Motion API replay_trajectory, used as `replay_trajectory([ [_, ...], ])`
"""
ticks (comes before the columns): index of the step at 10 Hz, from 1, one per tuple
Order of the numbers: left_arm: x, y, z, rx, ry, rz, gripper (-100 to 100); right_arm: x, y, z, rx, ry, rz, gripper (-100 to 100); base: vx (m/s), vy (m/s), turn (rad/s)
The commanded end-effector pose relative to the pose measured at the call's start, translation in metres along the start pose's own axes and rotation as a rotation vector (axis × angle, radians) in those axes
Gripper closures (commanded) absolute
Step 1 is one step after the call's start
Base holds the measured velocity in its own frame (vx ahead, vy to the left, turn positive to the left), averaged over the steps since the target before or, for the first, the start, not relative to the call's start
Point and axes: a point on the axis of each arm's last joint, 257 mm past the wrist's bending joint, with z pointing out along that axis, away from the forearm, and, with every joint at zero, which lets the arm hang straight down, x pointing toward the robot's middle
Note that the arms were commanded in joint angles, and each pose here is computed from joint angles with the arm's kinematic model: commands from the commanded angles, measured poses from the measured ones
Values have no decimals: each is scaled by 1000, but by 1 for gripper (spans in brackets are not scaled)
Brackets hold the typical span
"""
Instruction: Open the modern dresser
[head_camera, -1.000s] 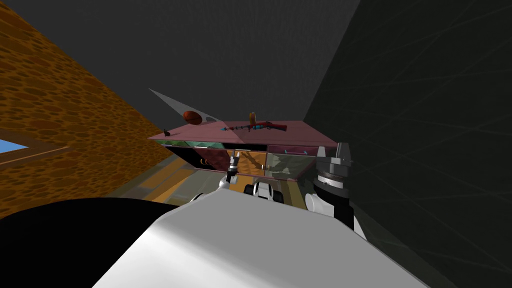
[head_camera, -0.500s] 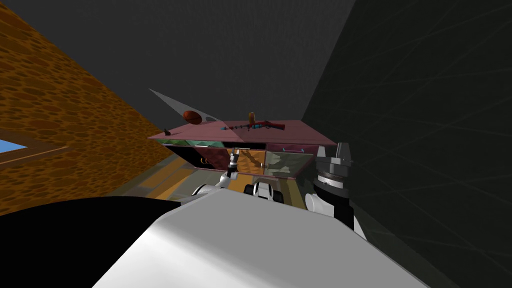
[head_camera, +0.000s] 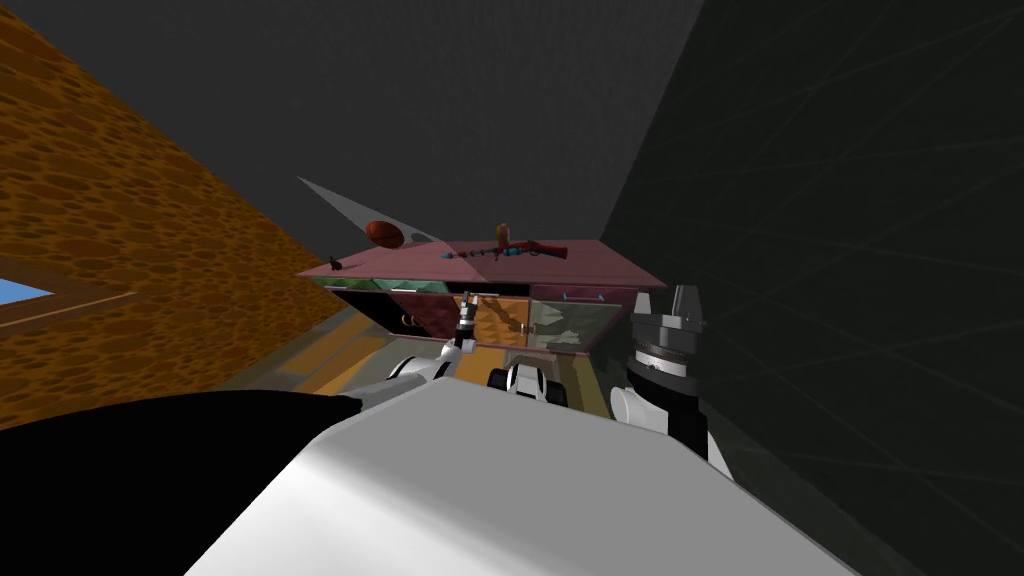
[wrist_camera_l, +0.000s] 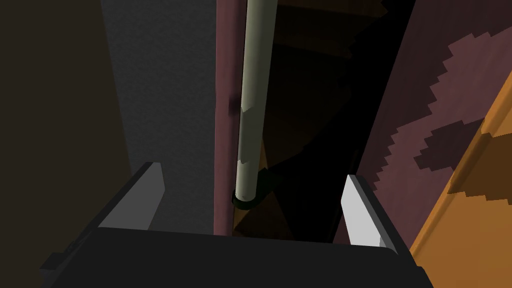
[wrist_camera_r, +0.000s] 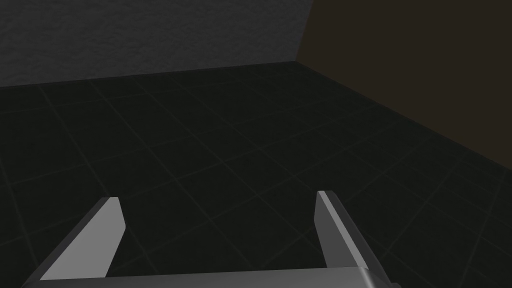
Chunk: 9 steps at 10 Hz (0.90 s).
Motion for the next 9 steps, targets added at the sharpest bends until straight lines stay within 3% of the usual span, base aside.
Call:
replay_trajectory([
  [1, -3, 3, 7, -10, -7, -1, -100, 0, 0, 0, 0, 0, 0, 0, -24, -12, -2],
  [2, -2, 4, 6, -11, -7, 0, -100, 0, 0, 0, 0, 0, 0, 0, -7, -2, 1],
  [3, 3, 6, -9, -24, 2, -2, 100, 0, 0, 0, 0, 0, 0, 0, 45, 14, 16],
  [4, 3, 3, -8, -13, 3, -1, 100, 0, 0, 0, 0, 0, 0, 0, 54, 17, 16],
  [5, 8, 5, -26, -29, 10, -2, 100, 0, 0, 0, 0, 0, 0, 0, 89, 30, 21],
  [6, 16, 3, -35, -29, 20, -7, 100, 0, 0, 0, 0, 0, 0, 0, 124, 40, 60],
  [9, 21, -5, -52, -19, 26, -8, 100, 0, 0, 0, 0, 0, 0, 0, 67, 32, 17],
])
